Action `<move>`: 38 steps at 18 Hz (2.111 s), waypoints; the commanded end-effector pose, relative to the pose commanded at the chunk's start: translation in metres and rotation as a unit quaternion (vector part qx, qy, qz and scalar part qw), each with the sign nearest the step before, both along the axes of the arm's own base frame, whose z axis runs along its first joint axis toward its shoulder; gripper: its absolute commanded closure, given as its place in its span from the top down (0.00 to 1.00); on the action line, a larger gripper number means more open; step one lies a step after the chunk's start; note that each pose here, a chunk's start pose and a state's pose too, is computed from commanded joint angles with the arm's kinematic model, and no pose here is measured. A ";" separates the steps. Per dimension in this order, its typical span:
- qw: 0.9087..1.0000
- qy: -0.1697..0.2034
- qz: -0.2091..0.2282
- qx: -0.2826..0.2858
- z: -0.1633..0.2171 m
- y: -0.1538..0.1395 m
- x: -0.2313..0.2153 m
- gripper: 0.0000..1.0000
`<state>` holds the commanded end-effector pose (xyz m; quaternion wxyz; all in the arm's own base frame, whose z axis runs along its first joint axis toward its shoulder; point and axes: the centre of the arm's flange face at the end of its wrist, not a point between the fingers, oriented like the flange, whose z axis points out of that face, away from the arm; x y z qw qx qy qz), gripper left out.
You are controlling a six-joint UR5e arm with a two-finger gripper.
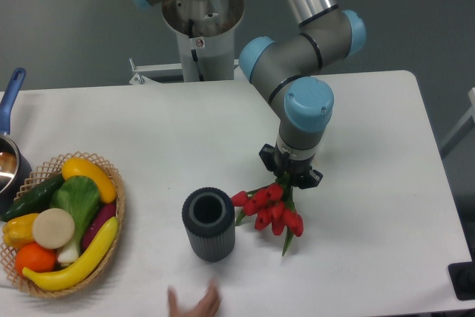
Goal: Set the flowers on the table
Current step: 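Open the gripper to release the tulips onto the table and lift away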
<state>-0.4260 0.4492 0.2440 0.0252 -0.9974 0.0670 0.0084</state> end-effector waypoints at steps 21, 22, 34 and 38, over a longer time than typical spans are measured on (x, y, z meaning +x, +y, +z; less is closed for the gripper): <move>0.997 0.069 0.009 0.035 0.052 -0.041 -0.042 1.00; 0.997 0.071 0.004 0.035 0.053 -0.041 -0.043 1.00; 0.997 0.071 0.003 0.034 0.053 -0.043 -0.044 1.00; 0.997 0.071 0.006 0.034 0.054 -0.046 -0.044 1.00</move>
